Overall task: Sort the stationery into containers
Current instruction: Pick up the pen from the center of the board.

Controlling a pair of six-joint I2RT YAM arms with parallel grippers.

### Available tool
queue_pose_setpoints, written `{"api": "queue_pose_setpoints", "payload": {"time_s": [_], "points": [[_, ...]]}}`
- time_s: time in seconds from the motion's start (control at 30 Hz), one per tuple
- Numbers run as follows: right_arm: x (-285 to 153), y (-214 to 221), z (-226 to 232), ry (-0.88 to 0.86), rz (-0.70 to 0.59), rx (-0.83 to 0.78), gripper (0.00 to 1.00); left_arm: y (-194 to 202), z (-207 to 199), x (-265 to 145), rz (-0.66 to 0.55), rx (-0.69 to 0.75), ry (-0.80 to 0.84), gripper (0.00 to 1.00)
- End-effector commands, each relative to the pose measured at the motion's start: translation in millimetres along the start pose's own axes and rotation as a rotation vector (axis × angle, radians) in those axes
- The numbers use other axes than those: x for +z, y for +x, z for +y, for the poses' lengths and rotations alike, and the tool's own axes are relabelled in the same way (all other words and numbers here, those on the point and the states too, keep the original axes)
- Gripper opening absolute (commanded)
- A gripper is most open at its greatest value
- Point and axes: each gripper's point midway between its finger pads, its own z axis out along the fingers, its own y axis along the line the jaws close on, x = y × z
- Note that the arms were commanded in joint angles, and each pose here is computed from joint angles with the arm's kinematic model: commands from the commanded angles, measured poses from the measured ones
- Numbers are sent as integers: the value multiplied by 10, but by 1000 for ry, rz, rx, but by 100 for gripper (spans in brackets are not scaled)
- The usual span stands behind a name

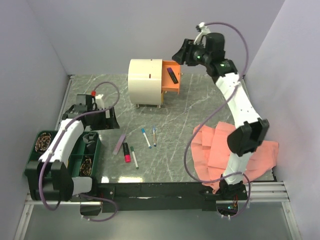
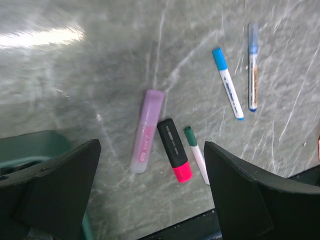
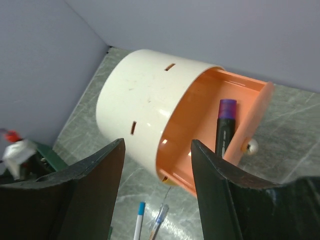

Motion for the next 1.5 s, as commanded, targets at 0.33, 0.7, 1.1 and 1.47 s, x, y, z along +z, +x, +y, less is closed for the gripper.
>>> {"api": "queue_pose_setpoints", "payload": {"time_s": [0.33, 0.7, 1.1, 1.47], "points": [[-939, -291, -18, 13, -146, -16, 64, 378, 96, 551, 198, 27, -192, 70], [-1046, -156, -360, 39, -155, 53, 64, 593, -6, 801, 293, 81, -177, 69], [-1028, -129, -611, 69, -163, 98, 64, 759, 89, 1008, 342, 48, -281, 58], [-978, 28, -759, 81, -145, 148, 64, 821, 25, 1078, 365, 65, -249, 34]]}}
